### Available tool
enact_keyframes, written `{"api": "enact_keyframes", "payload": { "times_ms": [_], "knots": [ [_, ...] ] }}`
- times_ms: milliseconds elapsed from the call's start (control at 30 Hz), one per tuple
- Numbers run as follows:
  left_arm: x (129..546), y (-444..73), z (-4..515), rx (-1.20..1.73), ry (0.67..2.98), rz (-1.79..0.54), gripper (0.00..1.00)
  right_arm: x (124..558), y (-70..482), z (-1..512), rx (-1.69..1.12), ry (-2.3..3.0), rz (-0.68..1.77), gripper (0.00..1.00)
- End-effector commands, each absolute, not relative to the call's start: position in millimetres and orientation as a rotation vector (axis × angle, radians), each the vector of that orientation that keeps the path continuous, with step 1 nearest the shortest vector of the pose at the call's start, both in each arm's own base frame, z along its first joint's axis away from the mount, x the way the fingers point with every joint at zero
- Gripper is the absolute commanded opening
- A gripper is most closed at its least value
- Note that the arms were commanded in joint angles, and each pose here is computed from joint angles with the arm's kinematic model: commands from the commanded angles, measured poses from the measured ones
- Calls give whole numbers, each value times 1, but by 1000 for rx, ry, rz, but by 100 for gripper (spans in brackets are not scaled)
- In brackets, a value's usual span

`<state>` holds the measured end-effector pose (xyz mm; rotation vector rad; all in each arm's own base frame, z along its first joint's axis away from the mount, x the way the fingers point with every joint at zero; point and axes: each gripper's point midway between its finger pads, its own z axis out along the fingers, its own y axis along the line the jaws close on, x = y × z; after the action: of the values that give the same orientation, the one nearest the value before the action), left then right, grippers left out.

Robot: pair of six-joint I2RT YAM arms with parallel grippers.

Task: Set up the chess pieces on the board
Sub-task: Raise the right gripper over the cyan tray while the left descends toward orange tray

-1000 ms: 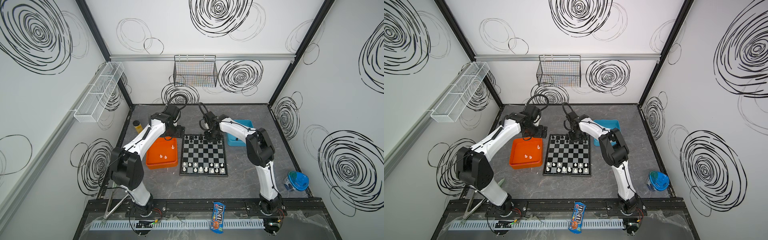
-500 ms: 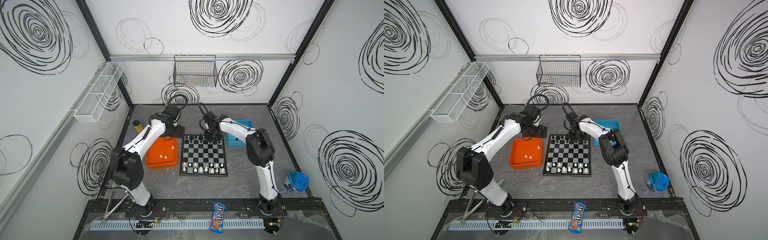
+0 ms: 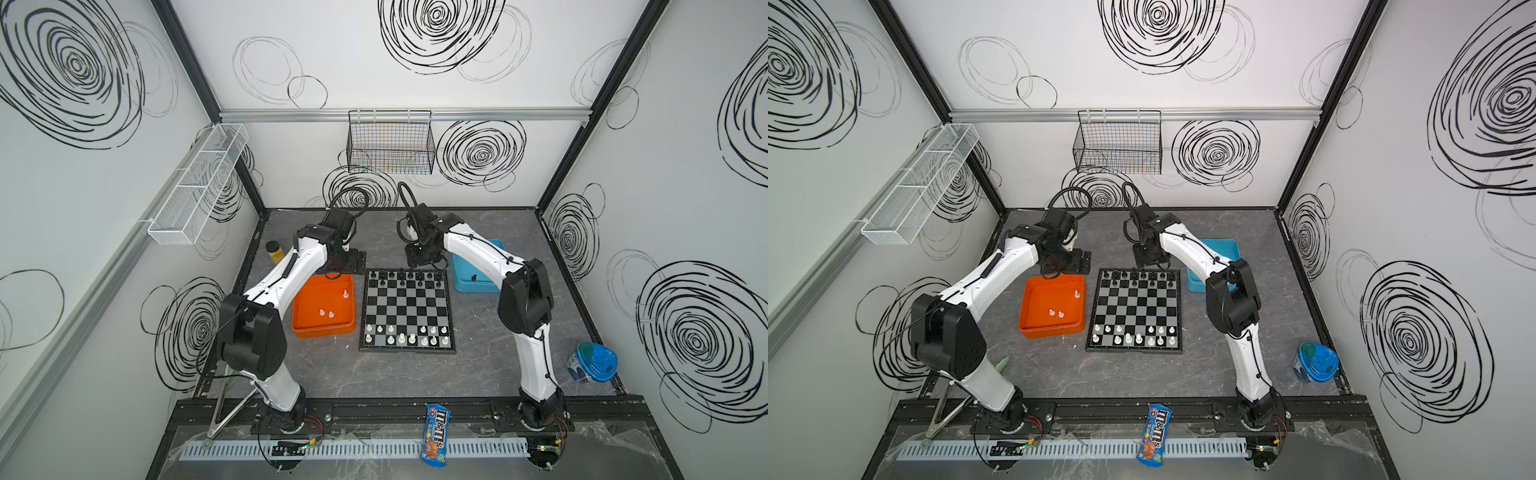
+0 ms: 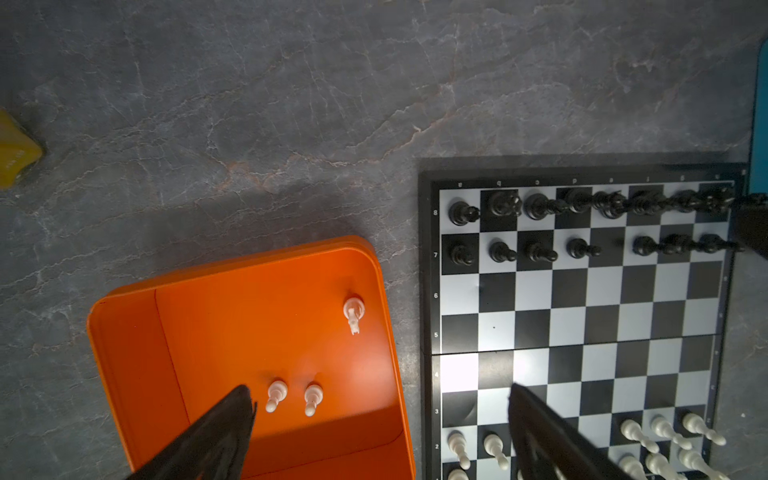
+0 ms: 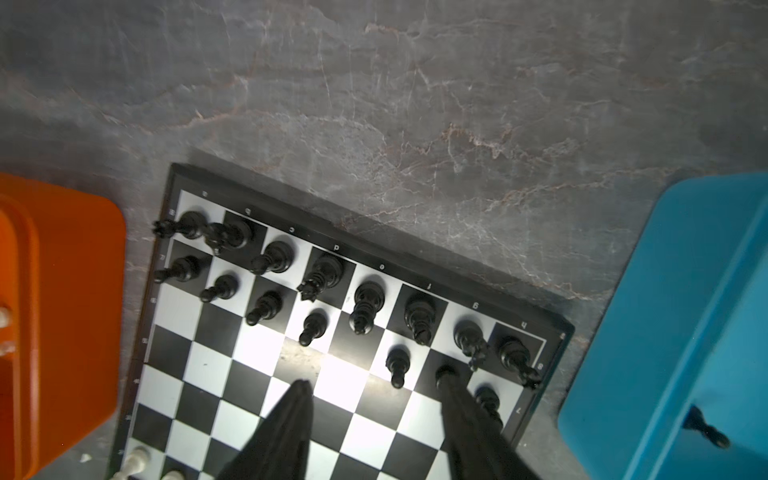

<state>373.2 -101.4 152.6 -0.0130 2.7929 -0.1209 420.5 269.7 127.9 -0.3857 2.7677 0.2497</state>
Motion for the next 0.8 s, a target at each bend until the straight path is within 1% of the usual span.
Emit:
{"api": "enact_keyframes", "payload": {
  "times_ms": [0,67,100,133,333,467,767],
  "knots": [
    [372,-92,158,-54,2771,-122,98,423,253,165,-333,2725,266,80],
    [367,-86,150,-73,2790,-112,98,429,241,171,-299,2714,264,94],
    [365,-84,147,-80,2796,-106,97,432,235,172,-284,2712,263,99],
    [363,-81,143,-89,2804,-101,97,435,227,173,-262,2710,265,100],
    [356,-74,118,-112,2837,-59,94,446,187,182,-151,2683,277,100],
    [354,-66,99,-124,2856,0,92,445,165,177,-116,2695,251,100],
    [355,-65,87,-149,2864,1,83,437,145,158,-69,2717,251,100]
  ]
}}
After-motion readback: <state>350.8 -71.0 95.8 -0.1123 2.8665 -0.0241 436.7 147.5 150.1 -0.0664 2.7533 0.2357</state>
